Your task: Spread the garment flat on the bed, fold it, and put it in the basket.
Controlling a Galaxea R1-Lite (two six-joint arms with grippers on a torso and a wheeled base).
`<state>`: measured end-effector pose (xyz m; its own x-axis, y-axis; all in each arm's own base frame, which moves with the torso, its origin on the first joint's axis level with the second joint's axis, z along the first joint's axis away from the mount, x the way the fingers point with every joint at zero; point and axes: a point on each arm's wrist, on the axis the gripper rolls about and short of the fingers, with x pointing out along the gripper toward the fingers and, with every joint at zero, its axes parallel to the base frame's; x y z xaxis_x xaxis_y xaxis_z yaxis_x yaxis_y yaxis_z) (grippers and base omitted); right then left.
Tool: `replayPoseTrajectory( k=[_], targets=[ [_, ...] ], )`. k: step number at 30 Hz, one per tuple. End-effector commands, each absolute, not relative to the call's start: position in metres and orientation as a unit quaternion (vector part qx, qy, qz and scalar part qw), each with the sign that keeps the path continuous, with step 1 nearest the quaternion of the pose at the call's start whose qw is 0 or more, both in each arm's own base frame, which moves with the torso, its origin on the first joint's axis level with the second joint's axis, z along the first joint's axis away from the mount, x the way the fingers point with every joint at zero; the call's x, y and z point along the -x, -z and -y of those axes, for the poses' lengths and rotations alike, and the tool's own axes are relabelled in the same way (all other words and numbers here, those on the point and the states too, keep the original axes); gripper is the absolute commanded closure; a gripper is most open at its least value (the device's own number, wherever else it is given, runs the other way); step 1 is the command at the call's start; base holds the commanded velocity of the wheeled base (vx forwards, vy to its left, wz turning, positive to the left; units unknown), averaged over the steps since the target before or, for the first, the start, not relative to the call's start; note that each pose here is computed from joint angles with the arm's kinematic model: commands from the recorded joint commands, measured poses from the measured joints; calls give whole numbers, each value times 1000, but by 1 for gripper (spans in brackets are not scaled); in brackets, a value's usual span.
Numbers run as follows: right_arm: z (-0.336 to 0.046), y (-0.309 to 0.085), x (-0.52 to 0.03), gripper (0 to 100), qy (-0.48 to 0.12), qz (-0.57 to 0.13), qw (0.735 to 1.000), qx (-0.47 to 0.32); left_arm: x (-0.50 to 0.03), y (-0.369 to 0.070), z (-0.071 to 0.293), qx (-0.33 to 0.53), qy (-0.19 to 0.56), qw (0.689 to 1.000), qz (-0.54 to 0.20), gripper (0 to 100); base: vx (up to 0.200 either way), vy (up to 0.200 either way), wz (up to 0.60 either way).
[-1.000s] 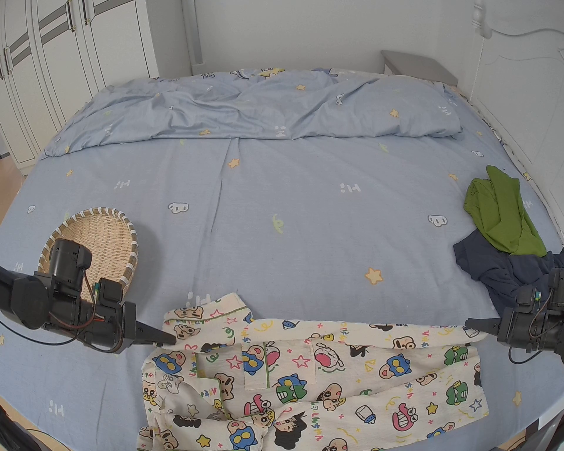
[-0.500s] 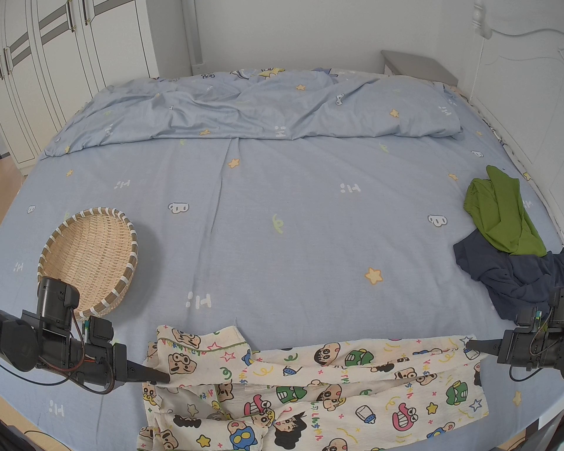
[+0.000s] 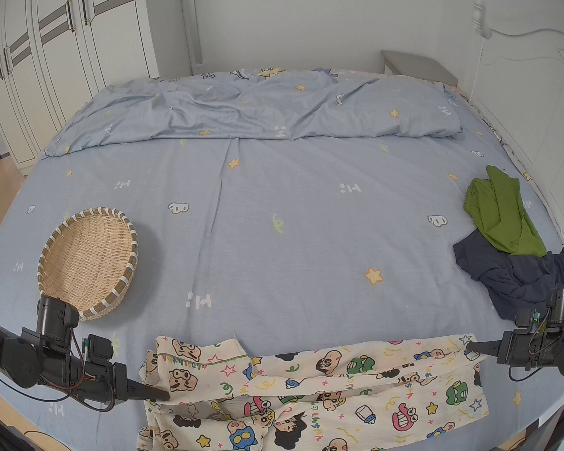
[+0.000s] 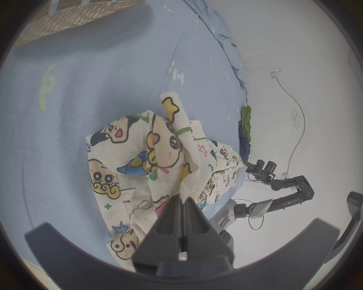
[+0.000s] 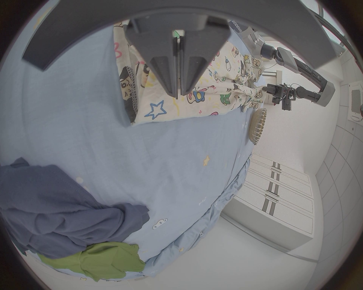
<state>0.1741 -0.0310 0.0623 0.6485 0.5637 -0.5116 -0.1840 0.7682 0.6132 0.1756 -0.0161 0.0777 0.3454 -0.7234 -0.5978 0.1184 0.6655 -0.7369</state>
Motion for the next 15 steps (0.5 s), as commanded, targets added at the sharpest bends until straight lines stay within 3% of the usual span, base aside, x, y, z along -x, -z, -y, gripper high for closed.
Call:
replayPoseTrajectory(
  k=[1, 2, 4, 5, 15],
  targets=[
    [31, -55, -175, 100, -215, -374, 861, -267, -174, -74, 16, 296, 274, 762, -506, 100, 0, 0, 0],
    [31, -55, -176, 0, -216, -376, 861, -266, -172, -73, 16, 292, 277, 762, -507, 100, 0, 0, 0],
    [31, -52, -177, 0, -218, -381, 859, -265, -170, -71, 16, 283, 282, 764, -507, 100, 0, 0, 0],
    [31, -52, -177, 0, -218, -381, 859, -265, -170, -71, 16, 283, 282, 764, -507, 0, 0, 0, 0],
    [34, -56, -182, 0, -226, -368, 861, -269, -162, -76, 16, 265, 292, 771, -500, 0, 0, 0, 0]
  ],
)
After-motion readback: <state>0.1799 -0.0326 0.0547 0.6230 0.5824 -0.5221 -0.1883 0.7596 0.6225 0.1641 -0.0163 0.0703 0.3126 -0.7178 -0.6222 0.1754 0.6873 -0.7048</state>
